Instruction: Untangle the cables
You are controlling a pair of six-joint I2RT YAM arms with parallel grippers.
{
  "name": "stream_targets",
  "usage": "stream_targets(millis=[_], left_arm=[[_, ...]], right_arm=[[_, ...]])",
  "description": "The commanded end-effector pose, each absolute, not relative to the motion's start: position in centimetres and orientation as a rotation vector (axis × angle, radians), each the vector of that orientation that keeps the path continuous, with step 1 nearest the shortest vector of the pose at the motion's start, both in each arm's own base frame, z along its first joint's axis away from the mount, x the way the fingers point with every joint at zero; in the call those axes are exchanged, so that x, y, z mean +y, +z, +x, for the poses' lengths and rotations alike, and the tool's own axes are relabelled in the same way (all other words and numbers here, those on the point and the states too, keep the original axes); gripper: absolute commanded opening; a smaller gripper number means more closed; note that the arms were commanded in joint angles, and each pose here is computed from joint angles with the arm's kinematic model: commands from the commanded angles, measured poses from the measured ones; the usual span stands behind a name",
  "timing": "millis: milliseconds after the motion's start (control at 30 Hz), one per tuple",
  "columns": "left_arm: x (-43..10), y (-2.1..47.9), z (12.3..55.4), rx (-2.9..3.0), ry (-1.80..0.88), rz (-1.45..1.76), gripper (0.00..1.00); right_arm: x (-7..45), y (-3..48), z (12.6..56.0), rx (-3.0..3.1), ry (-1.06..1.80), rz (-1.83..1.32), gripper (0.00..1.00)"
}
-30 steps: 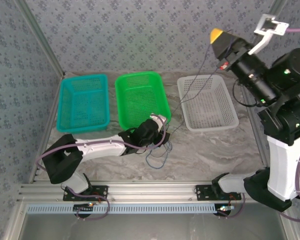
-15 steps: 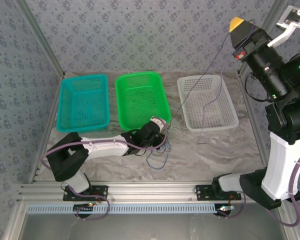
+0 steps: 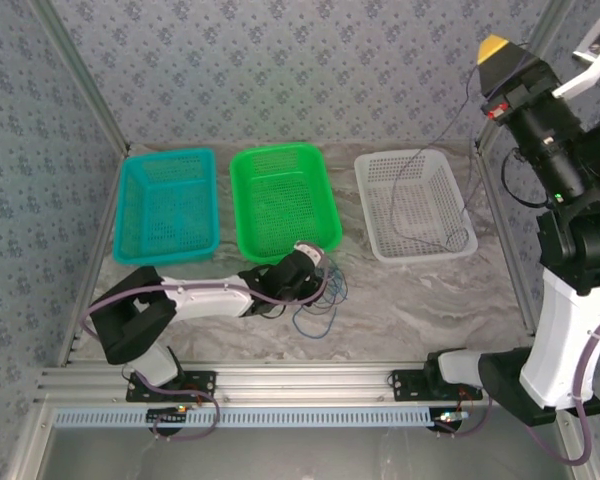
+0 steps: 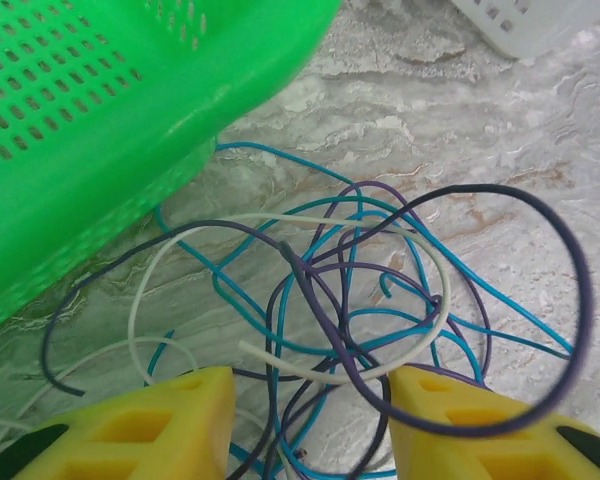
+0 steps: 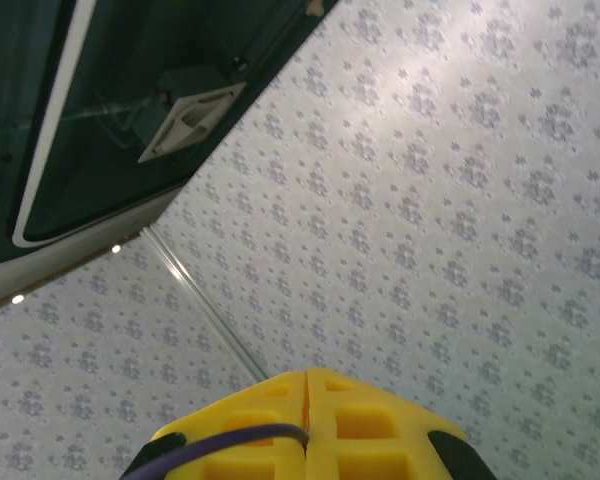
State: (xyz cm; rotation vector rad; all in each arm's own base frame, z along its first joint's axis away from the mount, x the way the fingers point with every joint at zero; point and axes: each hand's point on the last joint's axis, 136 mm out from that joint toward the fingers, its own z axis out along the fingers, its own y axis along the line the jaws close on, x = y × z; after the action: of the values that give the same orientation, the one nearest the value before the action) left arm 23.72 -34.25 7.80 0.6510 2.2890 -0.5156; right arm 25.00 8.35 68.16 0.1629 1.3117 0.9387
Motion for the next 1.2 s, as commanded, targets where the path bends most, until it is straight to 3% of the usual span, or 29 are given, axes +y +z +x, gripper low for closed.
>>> stream_targets(millis=[0, 267, 633, 933, 1167], left_arm=[[-35.1, 11.9, 24.3, 2.189, -0.587, 0.617, 0.47], [-35.4, 13.9, 24.2, 2.158, -0.639, 0.592, 0.55], [-33.9, 15.5, 23.7, 2.136, -0.666, 0.522, 0.67], [-32.7, 15.4, 23.5, 2.138, -0.653, 0.493, 0.69], [-31.8, 15.3, 23.4, 2.135, -0.635, 0.468, 0.69]], right_arm=[[8.5, 67.9, 25.6, 1.315, 0.935, 0.149, 0.00], [6.4, 63.2, 28.7, 1.460, 0.669, 0.168, 0.00], [4.2, 58.5, 34.3, 1.554, 0.546, 0.188, 0.00], [3.7, 49.7, 41.1, 1.766, 0.452, 0.141, 0.00], [2.1, 42.9, 43.2, 1.916, 0.402, 0.165, 0.00]])
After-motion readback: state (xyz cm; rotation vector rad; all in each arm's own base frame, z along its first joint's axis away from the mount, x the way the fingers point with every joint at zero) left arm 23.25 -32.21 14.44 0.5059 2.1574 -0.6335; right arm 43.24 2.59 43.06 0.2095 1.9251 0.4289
